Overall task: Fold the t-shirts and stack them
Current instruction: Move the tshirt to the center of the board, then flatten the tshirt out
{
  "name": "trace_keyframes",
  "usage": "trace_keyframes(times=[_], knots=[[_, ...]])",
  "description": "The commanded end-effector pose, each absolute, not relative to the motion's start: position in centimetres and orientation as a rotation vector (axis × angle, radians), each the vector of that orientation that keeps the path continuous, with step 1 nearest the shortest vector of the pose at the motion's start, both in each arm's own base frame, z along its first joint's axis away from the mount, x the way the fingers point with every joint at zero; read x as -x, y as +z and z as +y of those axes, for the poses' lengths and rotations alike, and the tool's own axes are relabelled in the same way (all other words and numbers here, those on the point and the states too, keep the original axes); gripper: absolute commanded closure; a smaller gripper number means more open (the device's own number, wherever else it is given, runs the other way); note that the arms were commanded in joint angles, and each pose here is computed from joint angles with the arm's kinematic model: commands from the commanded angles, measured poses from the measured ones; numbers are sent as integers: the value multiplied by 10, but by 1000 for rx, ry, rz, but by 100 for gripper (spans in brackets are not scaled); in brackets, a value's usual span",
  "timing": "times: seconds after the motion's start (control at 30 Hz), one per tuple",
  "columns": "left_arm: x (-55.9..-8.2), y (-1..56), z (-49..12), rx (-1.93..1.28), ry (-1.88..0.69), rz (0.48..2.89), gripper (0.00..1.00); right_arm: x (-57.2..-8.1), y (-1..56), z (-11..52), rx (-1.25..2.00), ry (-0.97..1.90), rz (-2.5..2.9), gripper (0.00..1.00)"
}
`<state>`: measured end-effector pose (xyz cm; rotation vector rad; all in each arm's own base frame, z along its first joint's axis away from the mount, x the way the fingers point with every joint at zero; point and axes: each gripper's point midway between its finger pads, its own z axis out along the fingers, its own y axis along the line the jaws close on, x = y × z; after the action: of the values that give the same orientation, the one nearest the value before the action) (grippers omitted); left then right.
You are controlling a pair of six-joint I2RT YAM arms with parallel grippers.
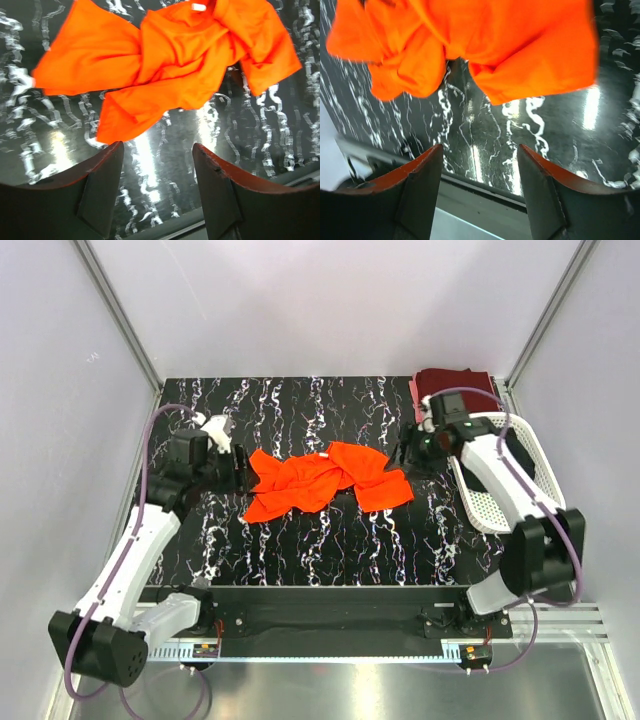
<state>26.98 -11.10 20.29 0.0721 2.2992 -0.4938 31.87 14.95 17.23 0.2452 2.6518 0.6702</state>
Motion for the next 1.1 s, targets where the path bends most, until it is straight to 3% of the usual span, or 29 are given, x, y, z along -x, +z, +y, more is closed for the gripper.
trace_keyframes(times=[0.0, 0.2, 0.33, 0.47, 0.6, 1.07], knots=[[-290, 219, -137, -36, -658, 2239, 38, -334, 197, 196, 91, 871, 2514, 32], [-321, 156, -165, 131, -757, 2416, 38, -365, 161, 238, 333, 818, 2529, 21], [-361, 133, -183, 170, -809, 2389, 38, -393, 142, 248, 356, 779, 2543, 20], [-396, 108, -179, 182, -691, 2424, 39, -413, 110, 254, 350, 754, 2593, 25], [-433, 112, -174, 136, -580, 2394, 40, -421, 101, 268, 389, 766, 2614, 41], [-433, 65, -180, 128, -608, 2567, 47, -445, 76, 289, 351, 728, 2649, 40]])
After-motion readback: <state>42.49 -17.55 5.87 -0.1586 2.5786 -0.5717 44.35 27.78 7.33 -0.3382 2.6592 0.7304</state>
